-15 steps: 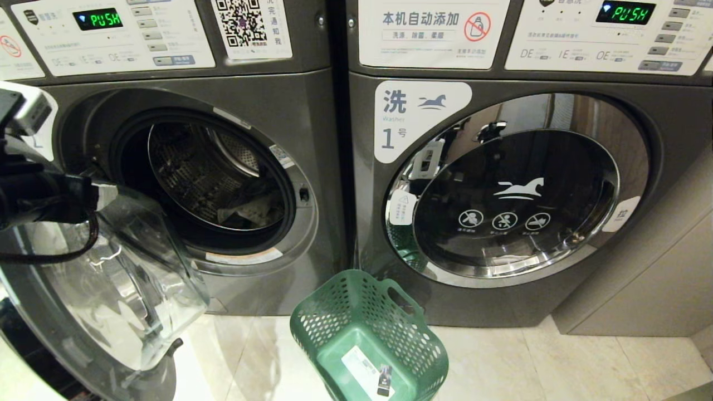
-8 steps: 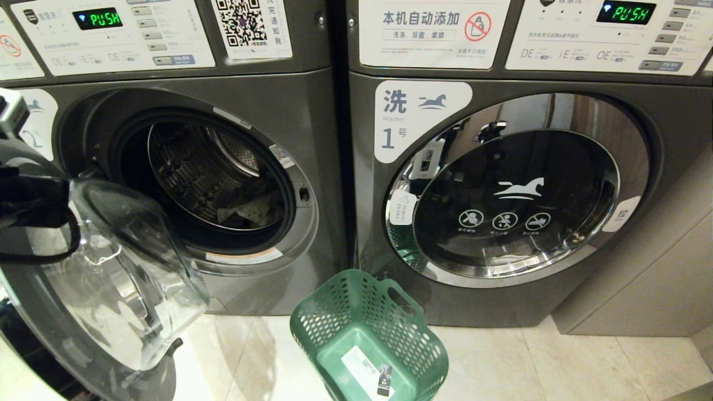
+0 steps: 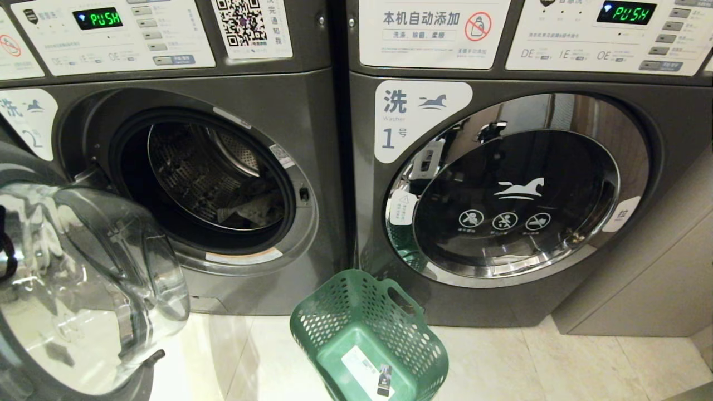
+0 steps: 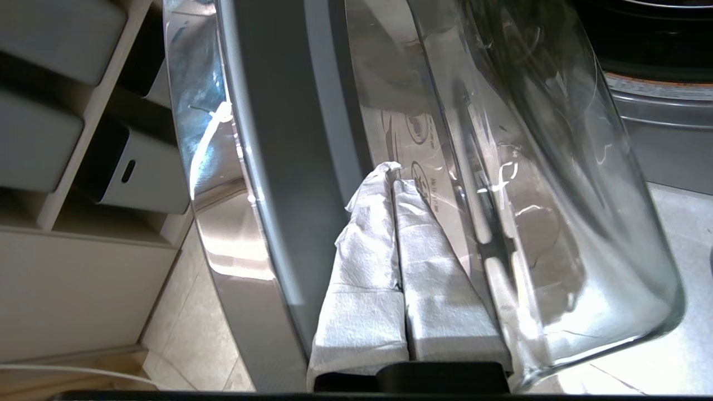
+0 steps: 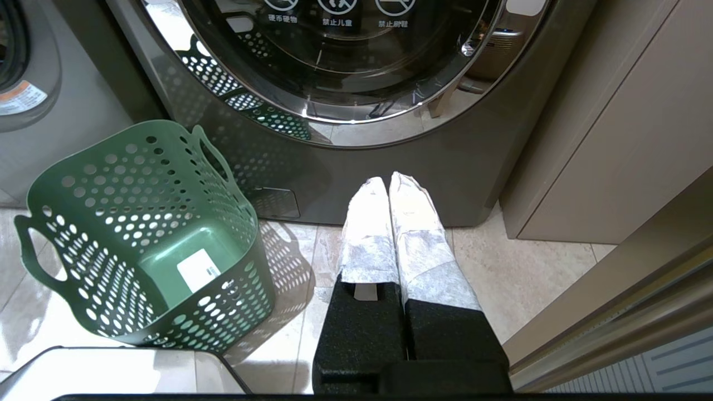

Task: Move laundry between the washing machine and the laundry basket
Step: Open the lid of the washing machine

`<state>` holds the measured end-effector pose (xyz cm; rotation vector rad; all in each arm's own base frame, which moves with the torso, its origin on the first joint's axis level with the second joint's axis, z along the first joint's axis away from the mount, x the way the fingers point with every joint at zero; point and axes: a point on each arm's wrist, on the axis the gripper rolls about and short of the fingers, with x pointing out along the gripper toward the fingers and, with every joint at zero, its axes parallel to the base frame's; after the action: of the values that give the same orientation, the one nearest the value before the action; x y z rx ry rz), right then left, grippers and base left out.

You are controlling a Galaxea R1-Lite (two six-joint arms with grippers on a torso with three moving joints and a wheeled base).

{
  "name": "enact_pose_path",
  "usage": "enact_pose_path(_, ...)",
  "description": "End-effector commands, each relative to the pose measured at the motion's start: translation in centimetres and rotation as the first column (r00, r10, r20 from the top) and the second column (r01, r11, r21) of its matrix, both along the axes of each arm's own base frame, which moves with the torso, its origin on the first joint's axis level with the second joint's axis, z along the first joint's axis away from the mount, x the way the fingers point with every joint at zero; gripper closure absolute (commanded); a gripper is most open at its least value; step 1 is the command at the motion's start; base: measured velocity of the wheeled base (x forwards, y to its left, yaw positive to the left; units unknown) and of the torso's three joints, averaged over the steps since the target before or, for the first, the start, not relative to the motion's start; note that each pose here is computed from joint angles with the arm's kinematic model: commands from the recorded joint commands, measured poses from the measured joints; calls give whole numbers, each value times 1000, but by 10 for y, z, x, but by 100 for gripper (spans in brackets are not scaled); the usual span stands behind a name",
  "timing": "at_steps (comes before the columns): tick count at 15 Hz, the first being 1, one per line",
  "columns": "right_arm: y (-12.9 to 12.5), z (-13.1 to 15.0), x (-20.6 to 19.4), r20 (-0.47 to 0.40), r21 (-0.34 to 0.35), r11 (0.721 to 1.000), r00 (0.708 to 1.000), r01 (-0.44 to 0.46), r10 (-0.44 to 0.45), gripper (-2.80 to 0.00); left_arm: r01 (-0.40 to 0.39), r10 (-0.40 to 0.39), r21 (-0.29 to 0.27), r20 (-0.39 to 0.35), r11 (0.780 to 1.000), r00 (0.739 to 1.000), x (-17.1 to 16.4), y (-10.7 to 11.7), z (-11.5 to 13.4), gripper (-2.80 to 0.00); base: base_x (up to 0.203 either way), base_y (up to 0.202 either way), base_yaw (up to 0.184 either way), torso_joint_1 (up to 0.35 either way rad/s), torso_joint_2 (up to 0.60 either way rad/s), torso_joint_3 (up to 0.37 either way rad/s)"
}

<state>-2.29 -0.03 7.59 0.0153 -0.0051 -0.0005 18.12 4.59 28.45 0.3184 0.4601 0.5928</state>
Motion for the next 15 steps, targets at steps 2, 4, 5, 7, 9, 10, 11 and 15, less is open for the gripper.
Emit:
enact_pose_path(2, 0, 0, 0, -1, 0, 1000, 1000, -1, 1, 0, -70, 70, 3, 9, 998, 998, -15, 10, 4, 0, 0, 0, 0, 0, 0, 0)
enact_pose_path(4, 0, 0, 0, -1, 0, 1000, 1000, -1, 1, 0, -133, 133, -5, -6, 991, 991, -25, 20, 4, 0, 0, 0, 0, 0, 0, 0)
enact_pose_path(5, 0, 0, 0, -1, 0, 1000, 1000, -1, 1, 0, -175, 175, -8, -8, 985, 985, -29, 27, 3, 0, 0, 0, 0, 0, 0, 0)
enact_pose_path(7, 0, 0, 0, -1, 0, 1000, 1000, -1, 1, 0, -239, 239, -28, -5, 971, 971, -36, 43, 3, 0, 0, 0, 0, 0, 0, 0)
enact_pose_path(9, 0, 0, 0, -1, 0, 1000, 1000, -1, 1, 0, -290, 290, -54, -3, 955, 957, -44, 61, 2, 0, 0, 0, 0, 0, 0, 0)
enact_pose_path(10, 0, 0, 0, -1, 0, 1000, 1000, -1, 1, 0, -315, 315, -70, -2, 947, 949, -49, 70, 0, 0, 0, 0, 0, 0, 0, 0)
enact_pose_path(11, 0, 0, 0, -1, 0, 1000, 1000, -1, 1, 0, -336, 337, -88, -1, 938, 942, -54, 79, -1, 0, 0, 0, 0, 0, 0, 0)
enact_pose_path(15, 0, 0, 0, -1, 0, 1000, 1000, -1, 1, 0, -408, 414, -135, 22, 903, 910, -71, 114, 3, 0, 0, 0, 0, 0, 0, 0)
